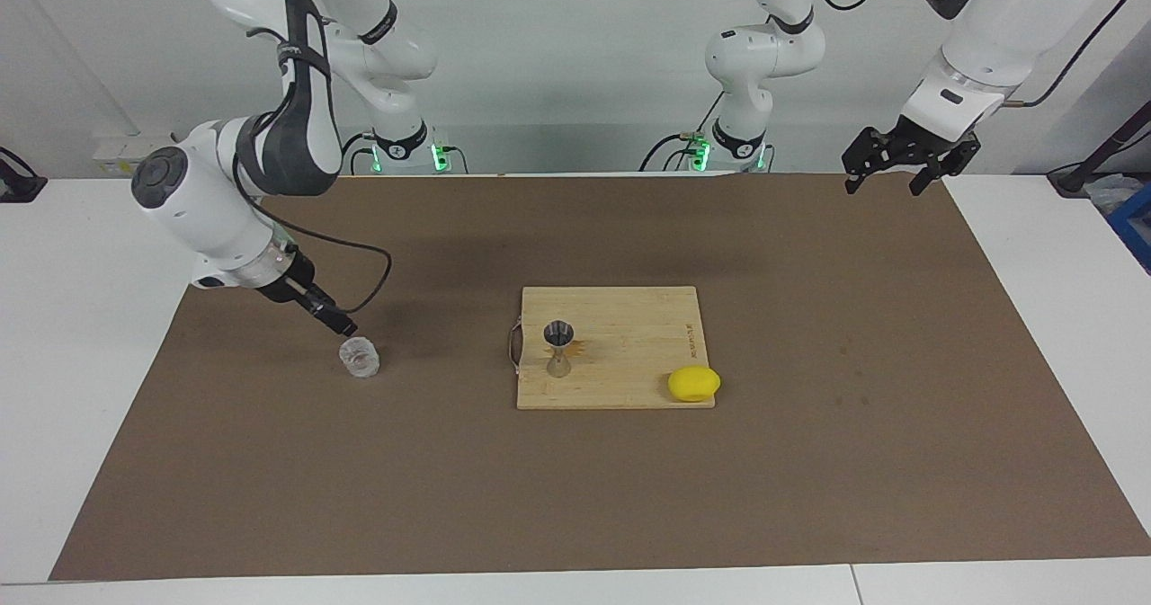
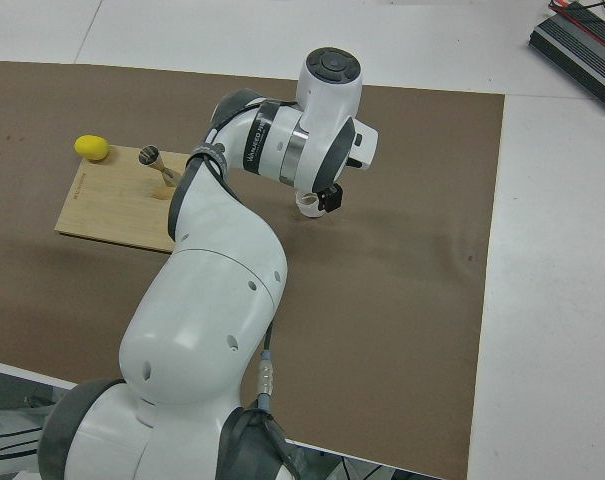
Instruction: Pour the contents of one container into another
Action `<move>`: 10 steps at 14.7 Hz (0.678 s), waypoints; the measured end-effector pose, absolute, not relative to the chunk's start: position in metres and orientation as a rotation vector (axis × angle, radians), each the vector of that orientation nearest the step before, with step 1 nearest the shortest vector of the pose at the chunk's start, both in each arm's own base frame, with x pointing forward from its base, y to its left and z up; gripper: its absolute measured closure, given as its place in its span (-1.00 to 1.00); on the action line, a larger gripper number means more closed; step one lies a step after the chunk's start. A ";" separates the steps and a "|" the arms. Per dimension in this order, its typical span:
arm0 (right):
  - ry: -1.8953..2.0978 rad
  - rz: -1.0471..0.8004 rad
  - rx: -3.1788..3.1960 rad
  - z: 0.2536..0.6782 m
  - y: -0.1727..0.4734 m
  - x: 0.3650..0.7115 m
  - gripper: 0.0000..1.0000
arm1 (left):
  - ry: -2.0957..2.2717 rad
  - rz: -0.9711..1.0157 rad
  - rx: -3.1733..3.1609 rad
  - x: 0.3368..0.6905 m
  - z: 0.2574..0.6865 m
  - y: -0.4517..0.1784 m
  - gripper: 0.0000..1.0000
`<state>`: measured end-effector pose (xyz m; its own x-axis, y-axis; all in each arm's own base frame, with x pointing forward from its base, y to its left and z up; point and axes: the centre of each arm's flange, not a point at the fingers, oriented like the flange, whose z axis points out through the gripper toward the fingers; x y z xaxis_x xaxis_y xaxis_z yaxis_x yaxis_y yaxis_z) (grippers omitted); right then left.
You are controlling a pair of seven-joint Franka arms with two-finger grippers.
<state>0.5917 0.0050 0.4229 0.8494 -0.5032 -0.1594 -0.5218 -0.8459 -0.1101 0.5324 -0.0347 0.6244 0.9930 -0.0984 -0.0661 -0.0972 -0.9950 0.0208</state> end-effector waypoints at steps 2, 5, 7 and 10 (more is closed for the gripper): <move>0.593 0.158 -2.953 0.435 0.031 0.587 -1.00 | -0.153 -0.105 3.119 0.532 0.624 -0.035 -1.00; 0.405 0.096 -3.087 0.454 0.056 0.581 -1.00 | -0.153 -0.105 3.119 0.532 0.624 -0.035 -1.00; 0.351 0.077 -3.123 0.475 0.068 0.578 -1.00 | -0.153 -0.105 3.119 0.532 0.624 -0.035 -1.00; 0.316 0.022 -3.145 0.523 0.074 0.575 -1.00 | -0.153 -0.105 3.119 0.532 0.624 -0.035 -1.00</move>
<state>0.5747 0.0744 0.5228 0.9800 -0.1988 -0.0117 -0.1986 -0.9799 0.0207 0.5324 -0.0347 0.6244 0.9930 -0.0984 -0.0661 -0.0972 -0.9950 0.0208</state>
